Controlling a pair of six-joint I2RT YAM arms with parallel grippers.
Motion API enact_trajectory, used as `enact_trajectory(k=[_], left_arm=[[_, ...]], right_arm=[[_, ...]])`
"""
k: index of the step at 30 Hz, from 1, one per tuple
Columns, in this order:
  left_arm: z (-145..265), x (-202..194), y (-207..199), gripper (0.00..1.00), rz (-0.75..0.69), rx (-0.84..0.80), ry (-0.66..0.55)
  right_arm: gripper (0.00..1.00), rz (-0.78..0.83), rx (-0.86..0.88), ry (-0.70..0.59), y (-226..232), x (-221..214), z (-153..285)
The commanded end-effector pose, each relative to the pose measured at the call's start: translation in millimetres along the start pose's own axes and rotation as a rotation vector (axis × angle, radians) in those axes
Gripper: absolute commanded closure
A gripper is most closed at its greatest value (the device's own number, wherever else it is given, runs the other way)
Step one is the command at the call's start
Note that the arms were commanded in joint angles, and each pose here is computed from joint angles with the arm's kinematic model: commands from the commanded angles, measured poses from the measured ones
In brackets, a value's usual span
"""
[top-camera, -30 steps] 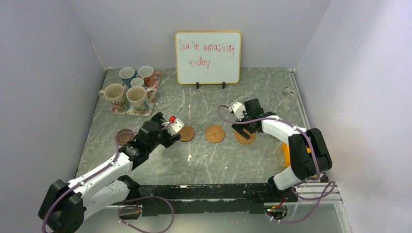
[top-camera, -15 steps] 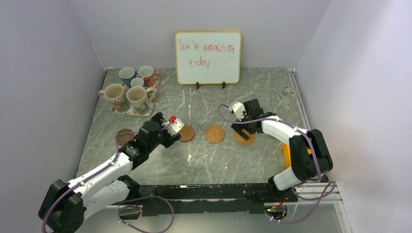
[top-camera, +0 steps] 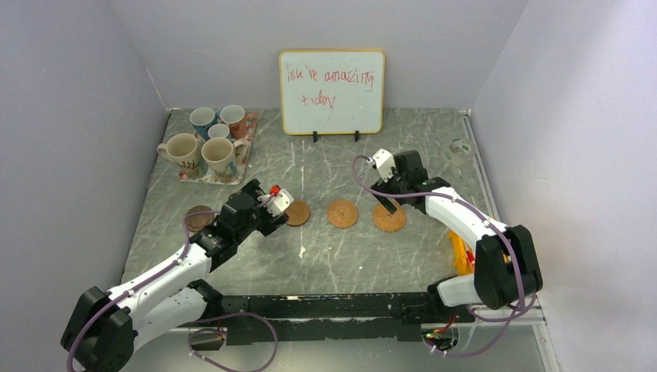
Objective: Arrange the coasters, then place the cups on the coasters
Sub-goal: Move the coaster to the center of the board.
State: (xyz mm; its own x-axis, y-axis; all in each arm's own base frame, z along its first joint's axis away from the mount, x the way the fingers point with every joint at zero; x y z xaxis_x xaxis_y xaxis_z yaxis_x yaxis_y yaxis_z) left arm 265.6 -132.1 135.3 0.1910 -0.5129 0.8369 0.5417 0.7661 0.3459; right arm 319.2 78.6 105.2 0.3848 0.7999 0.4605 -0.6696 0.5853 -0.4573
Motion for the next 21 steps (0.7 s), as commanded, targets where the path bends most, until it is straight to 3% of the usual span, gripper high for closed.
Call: enact_trajectory(k=[1, 21], left_arm=[[1, 6, 3, 0.04, 0.009, 0.010, -0.026], [0, 3, 3, 0.04, 0.006, 0.012, -0.018]], right_arm=[[0.01, -0.003, -0.015, 0.061, 1, -8, -12], [0.00, 0.032, 0.019, 0.160, 20, -38, -37]])
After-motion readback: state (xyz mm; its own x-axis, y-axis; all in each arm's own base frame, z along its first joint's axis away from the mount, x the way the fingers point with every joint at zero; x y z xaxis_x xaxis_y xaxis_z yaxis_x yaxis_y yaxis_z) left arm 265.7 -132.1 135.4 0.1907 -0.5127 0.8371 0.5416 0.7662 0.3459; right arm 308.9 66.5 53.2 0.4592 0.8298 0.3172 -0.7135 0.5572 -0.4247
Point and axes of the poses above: each gripper's point midway between its finger pads, its own z axis back along the fingers, its own y axis along the line the jaws close on, x = y × z, the point moved 2 cm from there along z, back along the fingers, and after that the axes turned 11 degrees about z, right-handed, at the moved point
